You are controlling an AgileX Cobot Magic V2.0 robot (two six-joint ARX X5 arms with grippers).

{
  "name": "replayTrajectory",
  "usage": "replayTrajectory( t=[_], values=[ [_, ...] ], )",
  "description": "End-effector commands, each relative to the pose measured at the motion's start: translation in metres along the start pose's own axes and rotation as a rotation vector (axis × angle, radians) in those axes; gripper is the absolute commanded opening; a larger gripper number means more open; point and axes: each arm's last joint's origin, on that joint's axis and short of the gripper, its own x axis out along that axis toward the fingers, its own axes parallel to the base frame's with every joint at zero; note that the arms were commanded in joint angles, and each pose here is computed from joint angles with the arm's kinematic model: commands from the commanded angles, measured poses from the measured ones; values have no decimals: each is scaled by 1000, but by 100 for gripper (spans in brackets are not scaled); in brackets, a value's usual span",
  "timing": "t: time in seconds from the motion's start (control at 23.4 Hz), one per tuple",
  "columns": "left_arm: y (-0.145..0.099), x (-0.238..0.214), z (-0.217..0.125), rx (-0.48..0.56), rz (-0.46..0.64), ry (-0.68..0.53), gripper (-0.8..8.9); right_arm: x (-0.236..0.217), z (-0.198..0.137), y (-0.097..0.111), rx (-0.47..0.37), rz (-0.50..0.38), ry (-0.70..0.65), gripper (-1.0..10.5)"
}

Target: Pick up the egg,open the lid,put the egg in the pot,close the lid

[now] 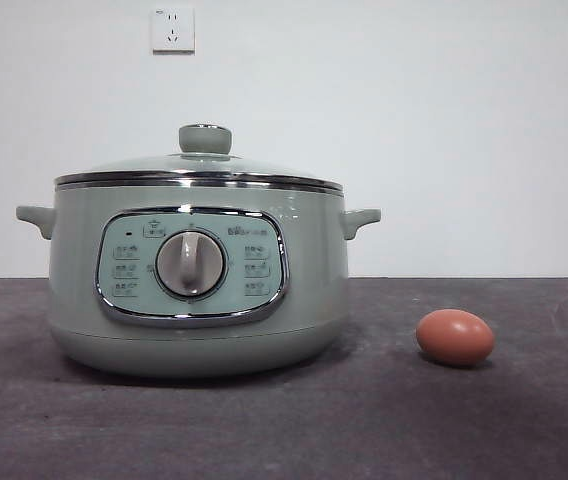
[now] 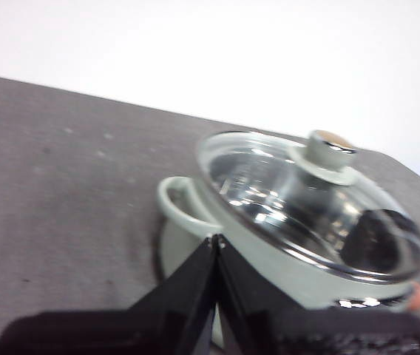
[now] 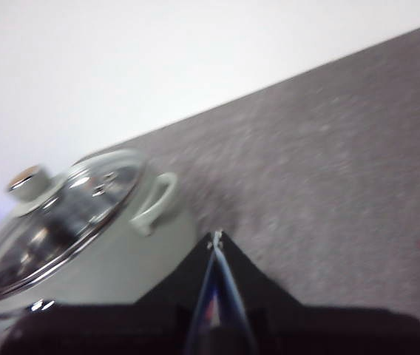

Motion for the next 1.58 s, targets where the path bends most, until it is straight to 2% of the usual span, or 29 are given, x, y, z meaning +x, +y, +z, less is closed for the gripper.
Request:
replayTrajectory(
  t=[0.04, 0.26, 0.51, 0.73, 0.9, 0.98, 1.24, 1.41, 1.45, 1.5, 1.54, 1.58],
  values=[
    [-6, -2, 13, -7, -48, 25, -6, 1, 16, 9, -62, 49, 73, -12],
    [-17, -3, 37, 37, -132, 120, -6, 5, 46, 23, -178, 146, 253, -12],
    [-30, -9, 63, 125, -199, 212, -6, 10, 74, 35, -274, 180, 453, -12],
    [-42, -16, 77, 170, -246, 325, -6, 13, 92, 45, -289, 204, 566, -12],
    [-48, -24, 84, 195, -241, 413, -6, 14, 98, 52, -292, 228, 636, -12],
    [-50, -27, 86, 208, -225, 440, -6, 13, 97, 54, -303, 214, 667, -12],
    [-48, -28, 86, 236, -109, 468, -6, 11, 91, 56, -404, 83, 741, -12],
    [-47, -27, 87, 242, -95, 463, 13, 12, 91, 57, -417, 76, 742, -8],
    [-47, -27, 87, 238, -95, 464, 101, 12, 91, 57, -416, 76, 738, 18],
    [-47, -27, 87, 237, -94, 465, 283, 12, 91, 57, -416, 76, 735, 101],
    [-47, -27, 87, 233, -93, 464, 454, 12, 91, 57, -412, 73, 735, 223],
    [-47, -27, 87, 224, -91, 463, 576, 12, 91, 57, -394, 66, 734, 417]
  ],
)
